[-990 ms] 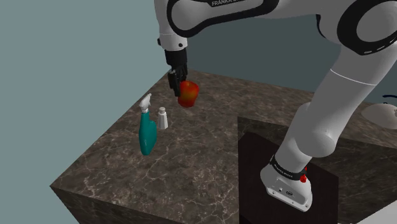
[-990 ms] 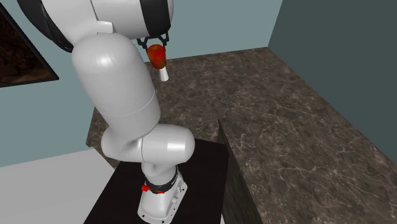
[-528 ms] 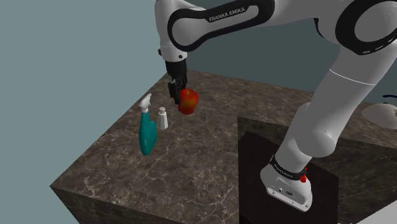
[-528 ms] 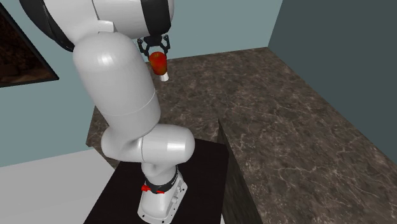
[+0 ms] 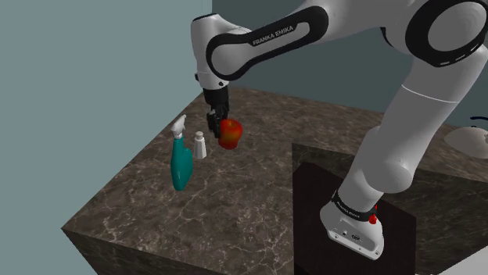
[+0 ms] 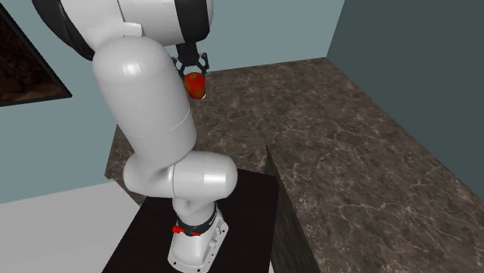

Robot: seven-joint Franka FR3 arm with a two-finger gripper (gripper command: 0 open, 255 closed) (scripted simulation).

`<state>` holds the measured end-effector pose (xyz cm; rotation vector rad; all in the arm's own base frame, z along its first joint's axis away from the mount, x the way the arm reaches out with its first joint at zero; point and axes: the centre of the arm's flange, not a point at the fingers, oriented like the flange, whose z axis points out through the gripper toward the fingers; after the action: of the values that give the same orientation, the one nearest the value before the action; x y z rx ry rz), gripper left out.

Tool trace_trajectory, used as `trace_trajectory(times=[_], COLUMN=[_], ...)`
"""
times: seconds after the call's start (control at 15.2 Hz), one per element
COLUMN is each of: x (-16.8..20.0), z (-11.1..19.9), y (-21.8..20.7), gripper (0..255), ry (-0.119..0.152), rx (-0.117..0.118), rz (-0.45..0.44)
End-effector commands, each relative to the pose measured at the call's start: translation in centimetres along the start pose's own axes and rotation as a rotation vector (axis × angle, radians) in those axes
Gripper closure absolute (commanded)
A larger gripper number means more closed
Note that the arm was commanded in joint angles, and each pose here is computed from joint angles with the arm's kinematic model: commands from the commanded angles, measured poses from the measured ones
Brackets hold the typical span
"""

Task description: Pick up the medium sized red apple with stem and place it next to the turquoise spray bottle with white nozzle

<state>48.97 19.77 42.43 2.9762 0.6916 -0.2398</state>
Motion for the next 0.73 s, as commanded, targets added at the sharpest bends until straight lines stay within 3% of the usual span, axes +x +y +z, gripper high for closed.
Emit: trace_trajectory(times=[0.0,0.66], x=[0.2,1.1], z=[1.2,6.4], y=[-0.1,-0.3], gripper=[255,255], ry=[0.001,0.001], rx=[0.000,0.000], rz=[0.000,0.000])
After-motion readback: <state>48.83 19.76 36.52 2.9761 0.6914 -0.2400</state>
